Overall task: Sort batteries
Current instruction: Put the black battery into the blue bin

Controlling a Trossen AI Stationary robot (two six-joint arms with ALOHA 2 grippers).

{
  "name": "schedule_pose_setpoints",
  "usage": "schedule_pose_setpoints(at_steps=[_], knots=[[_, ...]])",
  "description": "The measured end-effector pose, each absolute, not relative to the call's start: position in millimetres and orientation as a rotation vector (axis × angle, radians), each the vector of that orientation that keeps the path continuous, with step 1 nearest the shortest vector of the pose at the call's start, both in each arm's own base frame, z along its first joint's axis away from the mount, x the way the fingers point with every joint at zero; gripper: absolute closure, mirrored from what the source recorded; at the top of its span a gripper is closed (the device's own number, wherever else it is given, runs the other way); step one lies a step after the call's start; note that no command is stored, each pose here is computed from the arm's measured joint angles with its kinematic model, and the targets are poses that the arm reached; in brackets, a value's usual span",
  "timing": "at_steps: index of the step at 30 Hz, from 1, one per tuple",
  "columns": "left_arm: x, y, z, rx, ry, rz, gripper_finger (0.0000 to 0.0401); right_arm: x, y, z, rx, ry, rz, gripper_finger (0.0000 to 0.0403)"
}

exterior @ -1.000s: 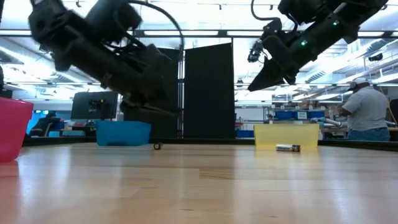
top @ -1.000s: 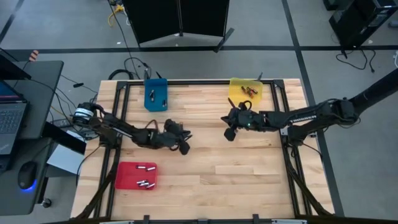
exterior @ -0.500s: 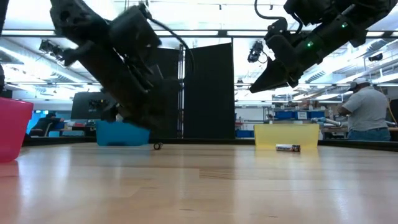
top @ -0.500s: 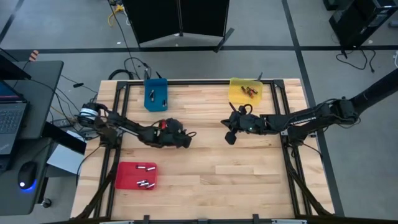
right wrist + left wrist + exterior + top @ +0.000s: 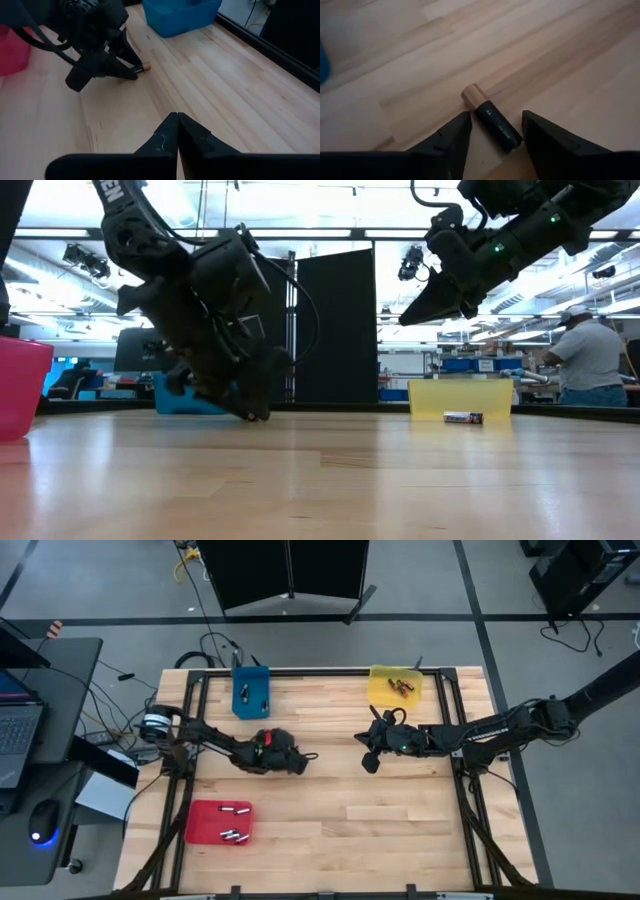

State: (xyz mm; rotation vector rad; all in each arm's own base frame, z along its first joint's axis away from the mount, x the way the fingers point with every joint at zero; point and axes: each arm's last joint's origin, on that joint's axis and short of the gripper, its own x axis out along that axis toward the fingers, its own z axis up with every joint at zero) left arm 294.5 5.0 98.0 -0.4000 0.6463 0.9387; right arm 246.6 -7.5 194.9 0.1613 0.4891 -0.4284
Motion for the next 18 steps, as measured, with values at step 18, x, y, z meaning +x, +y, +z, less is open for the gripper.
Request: schedule_pose_setpoints(at_steps=[18], knots=[[291.7,-3.7,110.5,-0.119,0.842,0.646,0.0353,247.4,-1.8,194.6,0.153,0.509,-0.324,0.0389]])
